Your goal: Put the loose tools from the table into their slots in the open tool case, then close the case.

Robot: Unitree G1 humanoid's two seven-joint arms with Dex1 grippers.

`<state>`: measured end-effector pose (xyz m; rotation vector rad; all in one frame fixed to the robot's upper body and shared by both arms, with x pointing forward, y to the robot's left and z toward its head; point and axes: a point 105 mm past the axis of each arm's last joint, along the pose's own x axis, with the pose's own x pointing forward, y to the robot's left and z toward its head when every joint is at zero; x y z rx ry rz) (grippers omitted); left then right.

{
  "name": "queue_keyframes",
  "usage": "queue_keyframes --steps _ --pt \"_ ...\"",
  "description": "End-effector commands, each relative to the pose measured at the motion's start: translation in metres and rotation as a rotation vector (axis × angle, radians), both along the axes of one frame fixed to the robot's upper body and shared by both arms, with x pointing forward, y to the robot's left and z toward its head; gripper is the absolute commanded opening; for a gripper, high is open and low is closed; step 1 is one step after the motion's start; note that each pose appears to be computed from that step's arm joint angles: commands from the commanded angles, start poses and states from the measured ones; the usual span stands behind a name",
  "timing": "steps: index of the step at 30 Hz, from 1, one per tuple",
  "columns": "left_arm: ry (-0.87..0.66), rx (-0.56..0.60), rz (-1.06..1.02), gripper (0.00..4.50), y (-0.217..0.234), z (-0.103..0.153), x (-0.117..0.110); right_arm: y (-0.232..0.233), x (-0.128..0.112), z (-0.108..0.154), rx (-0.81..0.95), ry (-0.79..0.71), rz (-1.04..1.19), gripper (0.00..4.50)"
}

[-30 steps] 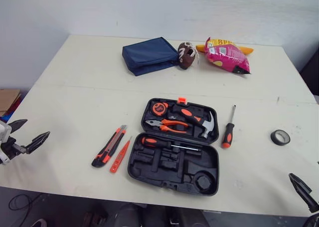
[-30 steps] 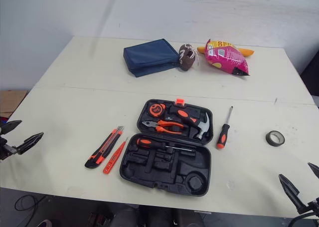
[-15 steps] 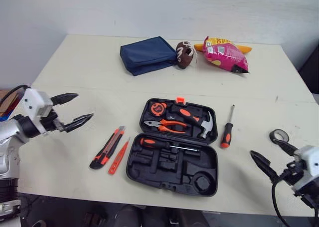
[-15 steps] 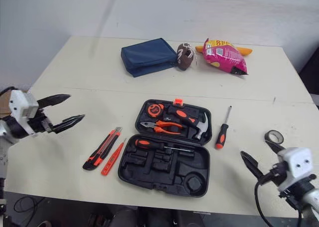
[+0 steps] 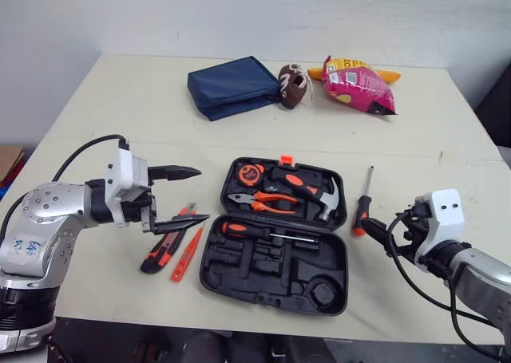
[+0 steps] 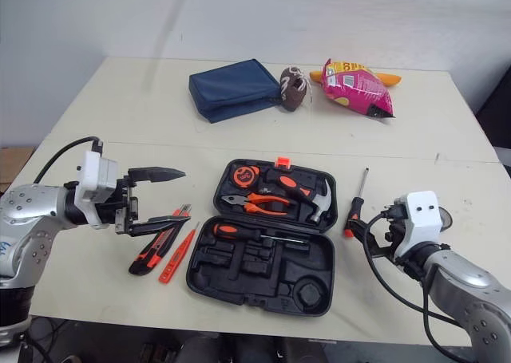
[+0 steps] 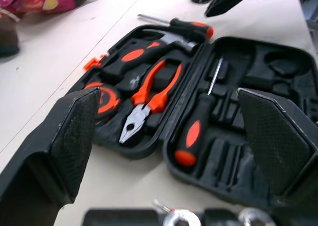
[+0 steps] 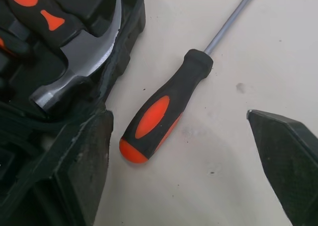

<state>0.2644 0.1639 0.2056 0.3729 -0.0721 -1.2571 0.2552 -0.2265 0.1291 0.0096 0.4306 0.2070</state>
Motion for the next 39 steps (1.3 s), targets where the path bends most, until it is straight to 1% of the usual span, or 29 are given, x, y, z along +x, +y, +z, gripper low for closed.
queue_keyframes --steps 1,6,9,15,20,24,27,29,31,32,35,36,39 --pt "-0.031 -0.016 -0.025 4.44 -0.007 0.009 -0.005 0.006 0.001 0.003 -0.029 0.013 0.010 4.50" --pt "-0.025 -0.021 -0.032 4.44 -0.011 0.008 -0.006 0.014 0.008 0.001 -0.015 0.039 -0.007 4.50" --pt "-0.020 -0.024 -0.039 4.44 -0.014 0.007 -0.008 0.013 0.014 -0.001 -0.014 0.050 -0.061 4.50" --pt "-0.006 -0.023 -0.048 4.44 -0.016 0.004 -0.011 0.013 0.019 -0.006 -0.064 0.094 -0.089 4.50" --pt "-0.002 -0.049 -0.116 4.44 -0.024 0.007 -0.020 0.011 0.021 -0.016 -0.070 0.153 -0.119 4.50" --pt "0.030 -0.045 -0.178 4.44 -0.032 0.004 -0.029 0.008 0.023 -0.023 -0.040 0.189 -0.165 4.50" --pt "0.034 -0.040 -0.193 4.44 -0.036 0.004 -0.030 0.003 0.025 -0.026 -0.033 0.204 -0.207 4.50" --pt "0.022 -0.040 -0.187 4.50 -0.036 0.005 -0.029 -0.001 0.027 -0.026 -0.024 0.192 -0.249 3.98" --pt "0.015 -0.041 -0.181 4.50 -0.036 0.005 -0.028 -0.004 0.028 -0.025 -0.019 0.177 -0.273 3.24" --pt "0.012 -0.042 -0.179 4.50 -0.035 0.005 -0.028 -0.005 0.028 -0.025 -0.018 0.171 -0.279 2.65" --pt "0.006 -0.048 -0.179 4.50 -0.036 0.006 -0.028 -0.011 0.029 -0.022 -0.025 0.139 -0.305 1.16" --pt "0.005 -0.050 -0.180 4.50 -0.036 0.006 -0.029 -0.012 0.029 -0.022 -0.024 0.132 -0.308 0.98" --pt "0.000 -0.052 -0.185 4.50 -0.037 0.006 -0.029 -0.014 0.031 -0.020 -0.024 0.104 -0.311 1.00"
